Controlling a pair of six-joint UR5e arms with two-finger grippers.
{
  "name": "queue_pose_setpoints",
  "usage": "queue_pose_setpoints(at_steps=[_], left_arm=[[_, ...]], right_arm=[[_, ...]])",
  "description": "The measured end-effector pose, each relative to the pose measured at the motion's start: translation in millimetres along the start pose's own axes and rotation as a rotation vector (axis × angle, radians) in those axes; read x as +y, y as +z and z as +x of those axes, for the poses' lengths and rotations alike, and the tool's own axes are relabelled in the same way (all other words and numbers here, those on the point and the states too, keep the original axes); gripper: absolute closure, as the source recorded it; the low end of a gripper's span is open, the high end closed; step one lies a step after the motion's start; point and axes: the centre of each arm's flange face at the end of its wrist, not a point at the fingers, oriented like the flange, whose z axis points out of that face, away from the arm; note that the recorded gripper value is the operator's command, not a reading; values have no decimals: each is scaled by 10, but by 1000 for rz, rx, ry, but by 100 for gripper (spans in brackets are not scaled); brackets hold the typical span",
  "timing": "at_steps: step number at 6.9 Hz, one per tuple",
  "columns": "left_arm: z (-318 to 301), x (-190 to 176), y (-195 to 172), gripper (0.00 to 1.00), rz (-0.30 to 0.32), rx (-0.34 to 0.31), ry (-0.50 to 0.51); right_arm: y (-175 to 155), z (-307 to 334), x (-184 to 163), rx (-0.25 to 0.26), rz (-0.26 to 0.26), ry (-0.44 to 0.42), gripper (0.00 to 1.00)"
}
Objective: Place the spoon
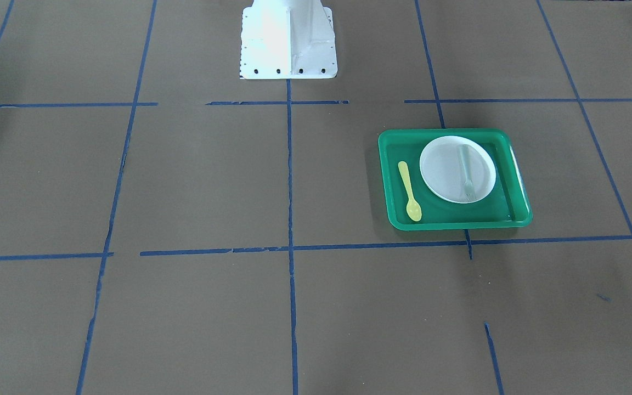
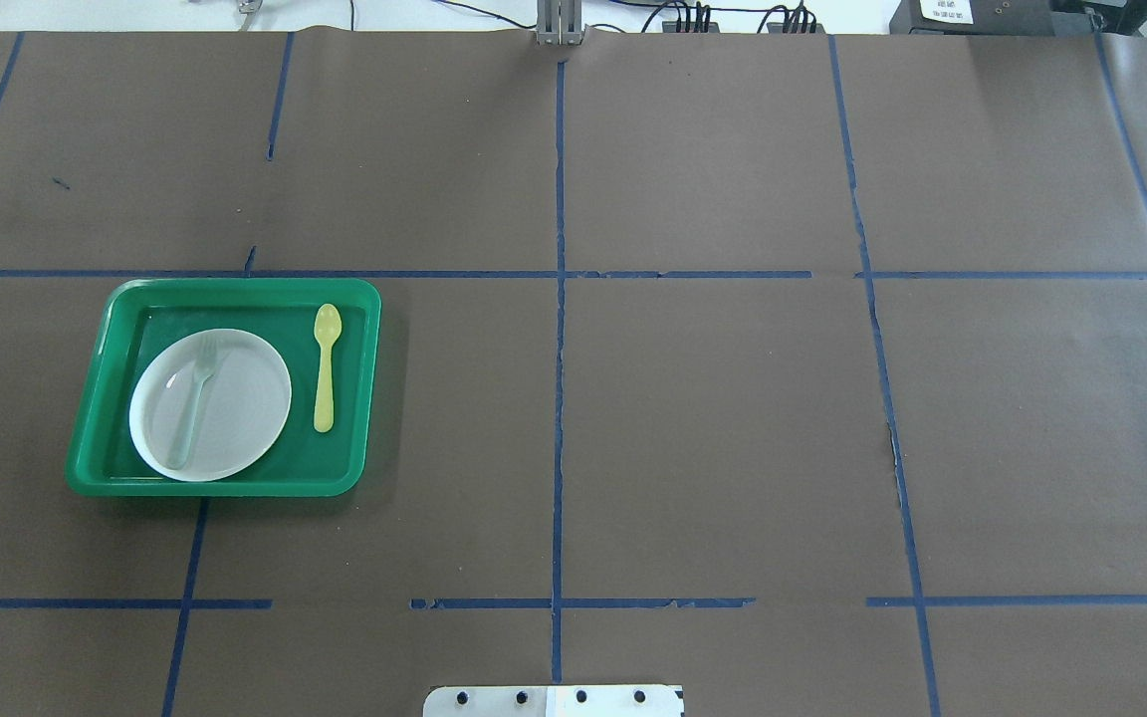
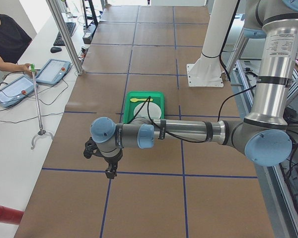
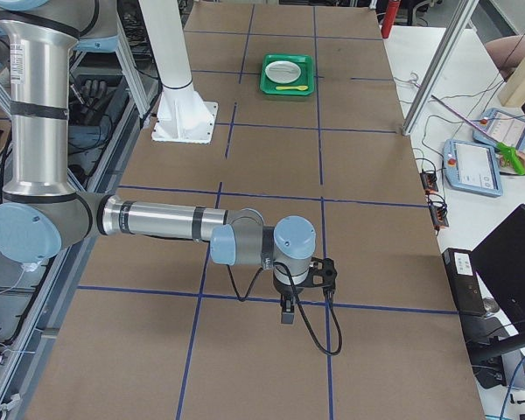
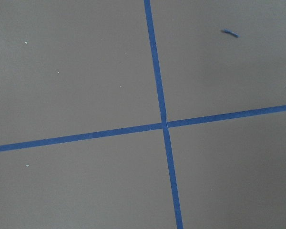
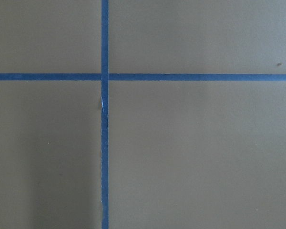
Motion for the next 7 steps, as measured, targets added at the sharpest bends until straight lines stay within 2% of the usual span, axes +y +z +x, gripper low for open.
queue_pose_setpoints(at_steps=[7], left_arm=[[256,-61,-256,0,49,-14,58]], right_arm=[[2,2,5,0,0,0,0]])
